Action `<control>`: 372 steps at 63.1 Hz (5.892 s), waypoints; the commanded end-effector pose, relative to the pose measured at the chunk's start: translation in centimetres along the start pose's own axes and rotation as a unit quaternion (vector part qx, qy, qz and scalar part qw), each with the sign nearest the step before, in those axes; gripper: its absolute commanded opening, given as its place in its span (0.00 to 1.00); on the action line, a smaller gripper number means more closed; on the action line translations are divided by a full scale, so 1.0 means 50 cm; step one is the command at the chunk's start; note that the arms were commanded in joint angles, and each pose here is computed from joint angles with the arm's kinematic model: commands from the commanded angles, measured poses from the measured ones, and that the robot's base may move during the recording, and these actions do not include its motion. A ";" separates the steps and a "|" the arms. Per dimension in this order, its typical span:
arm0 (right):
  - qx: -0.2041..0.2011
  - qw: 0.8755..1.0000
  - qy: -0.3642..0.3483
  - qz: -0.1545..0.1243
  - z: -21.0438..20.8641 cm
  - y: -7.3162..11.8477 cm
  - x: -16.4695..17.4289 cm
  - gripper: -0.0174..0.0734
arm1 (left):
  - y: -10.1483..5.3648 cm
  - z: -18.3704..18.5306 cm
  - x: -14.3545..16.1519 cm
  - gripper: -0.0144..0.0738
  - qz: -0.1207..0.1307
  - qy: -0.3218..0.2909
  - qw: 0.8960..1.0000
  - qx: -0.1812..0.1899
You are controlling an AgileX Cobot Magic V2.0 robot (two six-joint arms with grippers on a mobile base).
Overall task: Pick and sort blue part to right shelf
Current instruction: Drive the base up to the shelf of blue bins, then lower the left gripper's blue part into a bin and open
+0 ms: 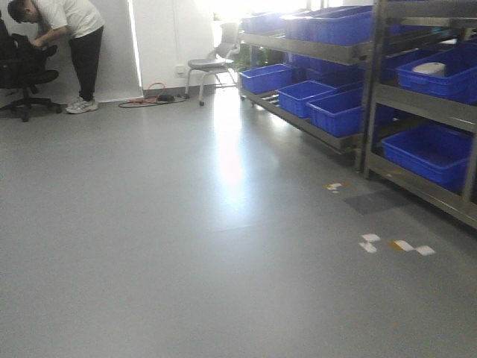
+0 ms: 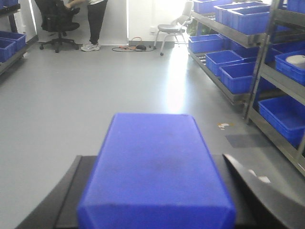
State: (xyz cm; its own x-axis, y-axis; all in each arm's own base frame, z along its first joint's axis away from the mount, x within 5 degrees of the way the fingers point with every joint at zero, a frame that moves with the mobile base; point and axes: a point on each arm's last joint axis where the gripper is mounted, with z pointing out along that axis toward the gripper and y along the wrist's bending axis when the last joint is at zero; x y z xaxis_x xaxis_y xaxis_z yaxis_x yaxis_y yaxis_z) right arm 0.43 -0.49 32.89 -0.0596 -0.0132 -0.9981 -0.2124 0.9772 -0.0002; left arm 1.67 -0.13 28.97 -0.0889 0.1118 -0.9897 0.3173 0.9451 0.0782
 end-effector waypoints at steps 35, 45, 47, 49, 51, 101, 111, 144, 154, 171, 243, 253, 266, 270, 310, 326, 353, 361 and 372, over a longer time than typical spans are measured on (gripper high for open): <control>0.000 0.999 -0.053 -0.010 -0.003 0.000 -0.033 0.48 | 0.002 -0.012 -0.033 0.51 -0.004 -0.063 0.998 0.002; 0.000 0.999 -0.053 -0.010 -0.003 0.000 -0.033 0.48 | 0.002 -0.012 -0.033 0.51 -0.004 -0.063 0.998 0.002; 0.000 0.999 -0.053 -0.010 -0.003 0.000 -0.033 0.48 | 0.002 -0.012 -0.033 0.51 -0.004 -0.063 0.998 0.002; 0.000 0.999 -0.053 -0.010 -0.003 0.000 -0.033 0.48 | 0.002 -0.012 -0.033 0.51 -0.004 -0.063 0.998 0.002; 0.000 0.999 -0.053 -0.010 -0.003 0.000 -0.033 0.48 | 0.002 -0.012 -0.033 0.51 -0.004 -0.063 0.998 0.002; 0.000 0.999 -0.053 -0.010 -0.003 0.000 -0.033 0.48 | 0.002 -0.012 -0.033 0.51 -0.004 -0.063 0.998 0.002; 0.000 0.999 -0.053 -0.010 -0.003 0.000 -0.033 0.48 | 0.002 -0.012 -0.033 0.51 -0.004 -0.063 0.998 0.002; 0.000 0.999 -0.053 -0.010 -0.003 0.000 -0.033 0.48 | 0.002 -0.012 -0.033 0.51 -0.004 -0.063 0.998 0.002; 0.000 0.999 -0.053 -0.010 -0.003 0.000 -0.033 0.48 | 0.002 -0.012 -0.033 0.51 -0.004 -0.063 0.998 0.002; 0.000 0.999 -0.053 -0.010 -0.003 0.000 -0.033 0.48 | 0.002 -0.012 -0.033 0.51 -0.004 -0.063 0.998 0.002; 0.000 0.999 -0.053 -0.010 -0.003 0.000 -0.033 0.48 | 0.002 -0.012 -0.033 0.51 -0.004 -0.063 0.998 0.002; 0.000 0.999 -0.053 -0.010 -0.003 0.000 -0.033 0.48 | 0.002 -0.012 -0.033 0.51 -0.004 -0.063 0.998 0.002; 0.000 0.999 -0.053 -0.010 -0.003 0.000 -0.033 0.48 | 0.002 -0.012 -0.033 0.51 -0.004 -0.063 0.998 0.002; 0.000 0.999 -0.053 -0.010 -0.003 0.000 -0.033 0.48 | 0.002 -0.012 -0.033 0.51 -0.004 -0.063 0.998 0.002; 0.000 0.999 -0.053 -0.010 -0.003 0.000 -0.033 0.48 | 0.007 0.081 -0.212 0.51 -0.007 -0.016 1.000 0.010; 0.000 0.999 -0.053 -0.010 -0.003 0.000 -0.033 0.48 | -0.001 0.282 -0.264 0.51 -0.015 0.092 0.995 0.017; 0.000 0.999 -0.053 -0.010 -0.003 0.000 -0.033 0.48 | 0.048 0.622 -0.170 0.51 -0.083 0.263 0.961 -0.028; 0.000 0.999 -0.053 -0.010 -0.003 0.000 -0.033 0.48 | 0.048 0.691 -0.125 0.51 -0.083 0.297 0.951 -0.027; 0.000 0.999 -0.053 -0.010 -0.003 0.000 -0.033 0.48 | 0.046 0.748 -0.063 0.51 -0.083 0.336 0.938 -0.026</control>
State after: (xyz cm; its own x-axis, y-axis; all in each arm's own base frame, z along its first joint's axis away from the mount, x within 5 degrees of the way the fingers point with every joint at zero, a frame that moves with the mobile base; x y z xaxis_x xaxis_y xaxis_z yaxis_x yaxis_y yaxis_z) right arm 0.43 -0.50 32.89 -0.0591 -0.0149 -0.9981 -0.2111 0.9775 -0.0021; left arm 37.10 -9.43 25.79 -0.7829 0.1490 -0.6041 0.2061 0.9782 -0.0258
